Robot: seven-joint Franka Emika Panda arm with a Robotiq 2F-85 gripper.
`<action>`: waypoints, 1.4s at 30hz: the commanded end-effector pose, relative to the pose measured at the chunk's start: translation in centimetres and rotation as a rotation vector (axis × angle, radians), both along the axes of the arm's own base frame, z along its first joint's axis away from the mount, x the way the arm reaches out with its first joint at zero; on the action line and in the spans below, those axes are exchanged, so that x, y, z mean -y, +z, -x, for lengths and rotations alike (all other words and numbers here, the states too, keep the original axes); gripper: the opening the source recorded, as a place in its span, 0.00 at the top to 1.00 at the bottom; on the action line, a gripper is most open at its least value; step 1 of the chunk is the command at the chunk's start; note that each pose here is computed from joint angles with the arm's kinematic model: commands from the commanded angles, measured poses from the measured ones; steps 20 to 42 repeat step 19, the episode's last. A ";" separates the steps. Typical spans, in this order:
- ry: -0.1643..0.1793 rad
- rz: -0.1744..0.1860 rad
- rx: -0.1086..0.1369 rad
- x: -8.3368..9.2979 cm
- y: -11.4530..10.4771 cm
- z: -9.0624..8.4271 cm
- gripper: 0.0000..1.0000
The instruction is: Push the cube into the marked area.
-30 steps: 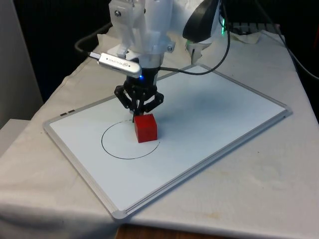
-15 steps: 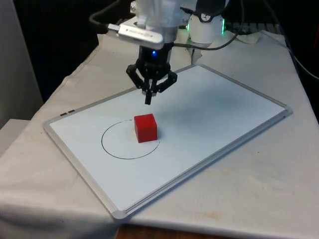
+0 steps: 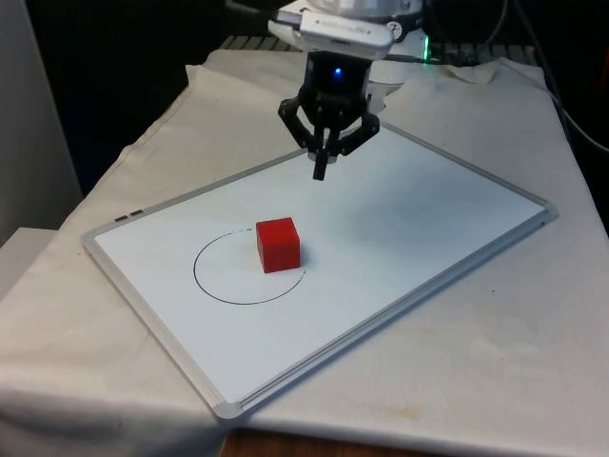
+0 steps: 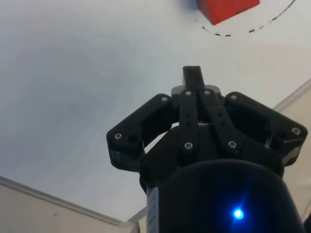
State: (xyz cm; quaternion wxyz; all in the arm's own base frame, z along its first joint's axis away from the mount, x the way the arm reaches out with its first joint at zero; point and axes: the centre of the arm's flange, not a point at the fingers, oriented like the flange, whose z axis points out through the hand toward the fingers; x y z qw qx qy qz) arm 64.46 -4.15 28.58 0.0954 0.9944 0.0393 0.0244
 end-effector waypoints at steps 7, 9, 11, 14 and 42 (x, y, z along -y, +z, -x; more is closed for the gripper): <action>0.004 -0.021 0.003 -2.8 0.8 0.0 1.00; 0.008 -0.029 0.005 -3.2 0.9 -0.1 1.00; 0.010 -0.024 0.010 -3.1 0.8 -0.2 1.00; 0.013 -0.048 0.012 -3.6 1.1 -0.3 1.00; 0.016 -0.054 0.016 -3.6 1.0 -0.4 1.00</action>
